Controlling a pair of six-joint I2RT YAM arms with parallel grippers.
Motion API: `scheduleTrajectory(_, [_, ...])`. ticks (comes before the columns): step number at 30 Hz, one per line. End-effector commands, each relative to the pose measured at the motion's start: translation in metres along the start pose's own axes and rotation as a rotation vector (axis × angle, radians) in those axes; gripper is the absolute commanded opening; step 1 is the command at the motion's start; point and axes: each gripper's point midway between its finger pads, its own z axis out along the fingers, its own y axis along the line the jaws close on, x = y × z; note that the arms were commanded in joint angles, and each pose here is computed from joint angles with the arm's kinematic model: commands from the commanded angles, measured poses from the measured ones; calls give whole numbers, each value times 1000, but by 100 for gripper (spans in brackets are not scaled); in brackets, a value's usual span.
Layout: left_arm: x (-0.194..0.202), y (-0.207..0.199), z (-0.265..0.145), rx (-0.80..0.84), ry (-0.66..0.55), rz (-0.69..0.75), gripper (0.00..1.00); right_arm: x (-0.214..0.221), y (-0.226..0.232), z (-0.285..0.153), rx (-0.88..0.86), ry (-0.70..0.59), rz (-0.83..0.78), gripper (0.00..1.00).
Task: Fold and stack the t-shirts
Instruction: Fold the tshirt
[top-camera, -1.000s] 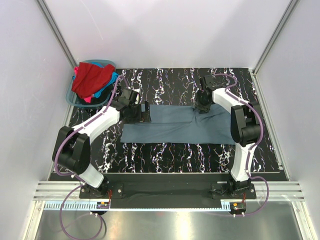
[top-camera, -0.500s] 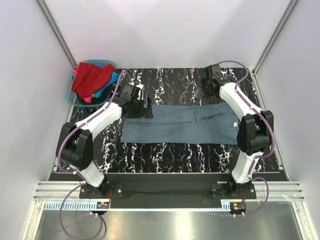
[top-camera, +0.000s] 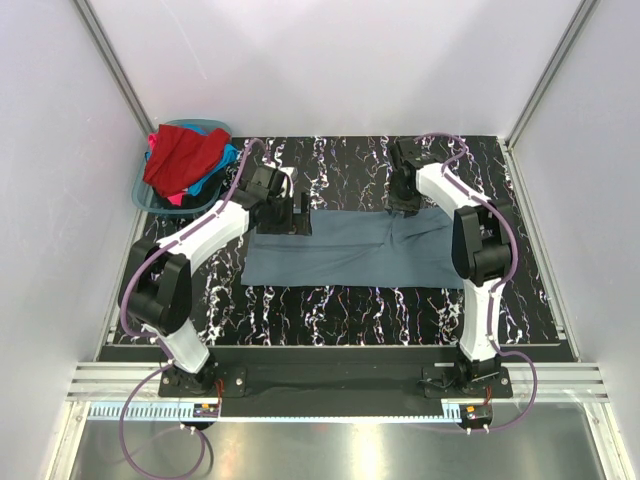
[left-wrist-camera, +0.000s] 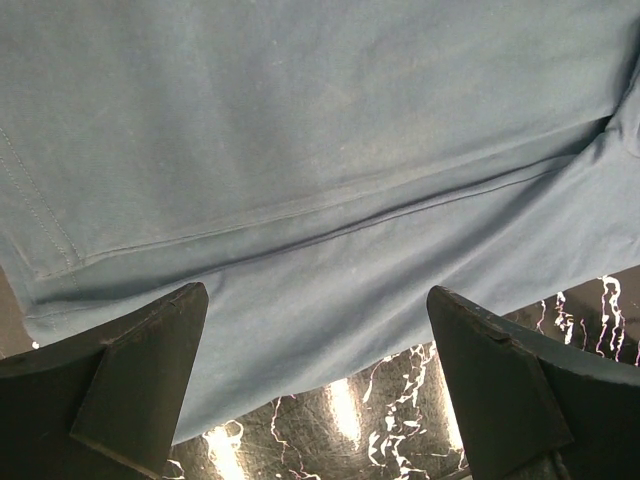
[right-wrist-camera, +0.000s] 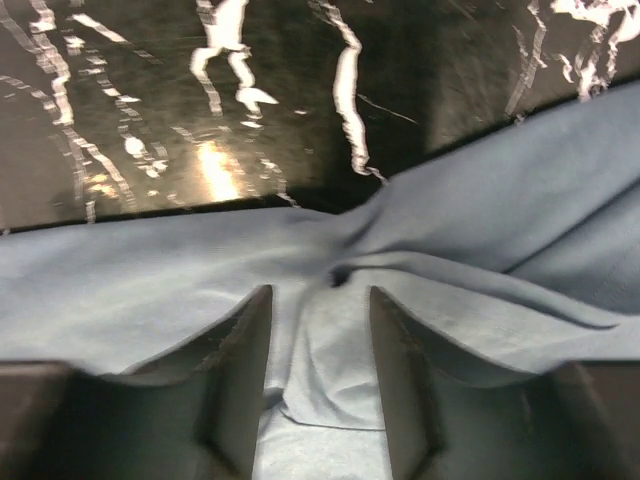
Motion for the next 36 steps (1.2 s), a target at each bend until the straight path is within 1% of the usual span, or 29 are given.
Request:
scheduleTrajectory(1, [-5, -6, -7, 28, -33, 24, 99, -19, 15, -9, -5, -68, -41, 44])
scheduleTrajectory(4, [-2, -4, -7, 26, -29, 30, 99, -14, 19, -4, -4, -54, -47, 34])
scheduleTrajectory(5, [-2, -4, -7, 24, -32, 31, 99, -13, 20, -3, -4, -52, -49, 26])
scheduleTrajectory(6, [-2, -4, -8, 25, -33, 33, 99, -12, 20, -3, -1, -52, -46, 24])
scheduleTrajectory(8, [-2, -5, -8, 28, -32, 41, 99, -11, 23, -4, 2, -53, -53, 21])
scheduleTrajectory(9, [-2, -4, -9, 27, -32, 41, 99, -12, 21, -4, 12, -59, -54, 21])
scheduleTrajectory(11, [-3, -5, -9, 33, -33, 49, 99, -11, 19, -6, 28, -53, -62, 29])
scheduleTrajectory(12, [-2, -5, -10, 33, -32, 49, 99, -11, 18, -7, 37, -58, -65, 40])
scheduleTrajectory(15, [-1, -6, -10, 40, -28, 50, 99, -14, 17, -17, 45, -72, -70, 57])
scheduleTrajectory(16, [0, -6, -9, 40, -24, 48, 99, -17, 15, -20, 47, -79, -66, 59])
scheduleTrajectory(19, [4, -3, -4, 32, -10, 38, 99, -25, 14, -33, 51, -111, -61, 60])
scheduleTrajectory(22, [6, 0, 4, 14, 5, 26, 99, -27, 9, -37, 76, -119, -72, 60])
scheduleTrajectory(24, [-2, -2, 6, 12, -13, 28, 99, -27, 5, -35, 97, -120, -78, 59])
scheduleTrajectory(27, [-13, -5, 11, -3, -27, 38, 99, -19, 4, -24, 108, -92, -94, 53])
scheduleTrajectory(30, [-15, -7, 15, 2, -25, 33, 99, -11, 4, -11, 116, -63, -101, 52])
scheduleTrajectory(31, [-14, -7, 16, 3, -22, 31, 99, -11, 4, -9, 119, -61, -102, 51])
scheduleTrajectory(34, [-11, -5, 14, -3, -19, 36, 99, -9, 4, -1, 126, -49, -107, 44])
scheduleTrajectory(36, [-8, -4, 14, -8, -16, 36, 99, -9, 4, 2, 128, -48, -111, 43])
